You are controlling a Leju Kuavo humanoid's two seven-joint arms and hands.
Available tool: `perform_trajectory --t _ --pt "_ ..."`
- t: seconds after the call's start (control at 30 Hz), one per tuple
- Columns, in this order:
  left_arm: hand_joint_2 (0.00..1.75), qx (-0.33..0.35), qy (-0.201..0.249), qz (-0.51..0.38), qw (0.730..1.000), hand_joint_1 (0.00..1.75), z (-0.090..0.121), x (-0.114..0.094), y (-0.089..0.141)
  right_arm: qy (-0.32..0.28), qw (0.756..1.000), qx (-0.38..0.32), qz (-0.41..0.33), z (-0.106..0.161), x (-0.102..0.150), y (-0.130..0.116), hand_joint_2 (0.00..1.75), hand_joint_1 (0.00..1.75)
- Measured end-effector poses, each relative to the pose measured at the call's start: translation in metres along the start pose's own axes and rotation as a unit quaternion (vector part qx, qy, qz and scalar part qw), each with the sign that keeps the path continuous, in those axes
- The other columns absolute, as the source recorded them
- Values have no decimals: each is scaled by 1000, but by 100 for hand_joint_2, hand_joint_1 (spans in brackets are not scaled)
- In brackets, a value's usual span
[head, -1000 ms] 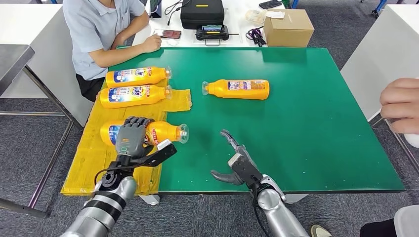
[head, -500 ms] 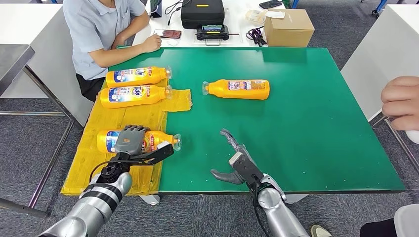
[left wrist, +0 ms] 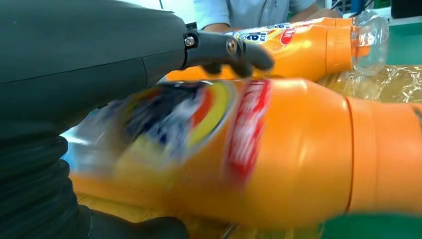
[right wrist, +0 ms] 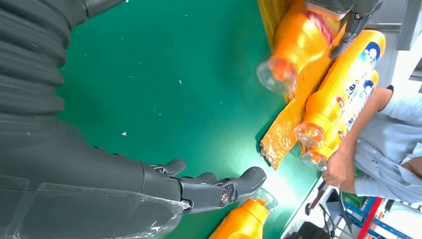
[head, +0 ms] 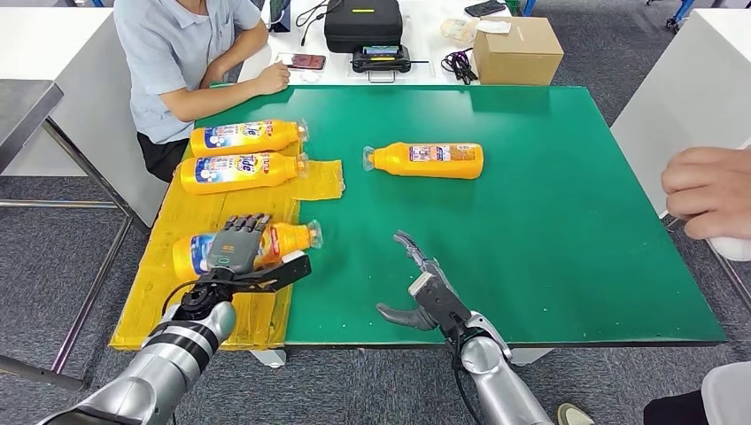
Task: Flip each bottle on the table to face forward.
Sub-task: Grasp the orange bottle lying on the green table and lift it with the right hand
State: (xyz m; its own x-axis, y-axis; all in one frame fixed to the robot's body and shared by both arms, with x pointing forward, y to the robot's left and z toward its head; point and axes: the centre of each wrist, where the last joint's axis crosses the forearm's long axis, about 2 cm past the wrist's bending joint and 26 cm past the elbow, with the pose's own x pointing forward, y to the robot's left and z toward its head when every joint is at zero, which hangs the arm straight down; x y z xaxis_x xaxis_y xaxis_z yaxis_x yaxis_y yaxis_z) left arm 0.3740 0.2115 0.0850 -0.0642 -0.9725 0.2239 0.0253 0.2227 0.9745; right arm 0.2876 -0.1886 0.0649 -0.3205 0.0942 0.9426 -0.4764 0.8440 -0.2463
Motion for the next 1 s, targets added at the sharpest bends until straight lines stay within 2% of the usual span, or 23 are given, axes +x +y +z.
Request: perform_trajectory --t 0.53,0.8,1.0 --pt "175 -47 6 1 999 0 -8 -1 4 1 1000 -11 1 0 0 -6 175 0" --pt "175 14 -19 25 999 0 0 1 -2 3 1000 -13 3 1 -1 -5 175 0" --pt "175 66 -54 89 992 0 9 22 -5 8 1000 -18 3 5 -3 -3 175 0"
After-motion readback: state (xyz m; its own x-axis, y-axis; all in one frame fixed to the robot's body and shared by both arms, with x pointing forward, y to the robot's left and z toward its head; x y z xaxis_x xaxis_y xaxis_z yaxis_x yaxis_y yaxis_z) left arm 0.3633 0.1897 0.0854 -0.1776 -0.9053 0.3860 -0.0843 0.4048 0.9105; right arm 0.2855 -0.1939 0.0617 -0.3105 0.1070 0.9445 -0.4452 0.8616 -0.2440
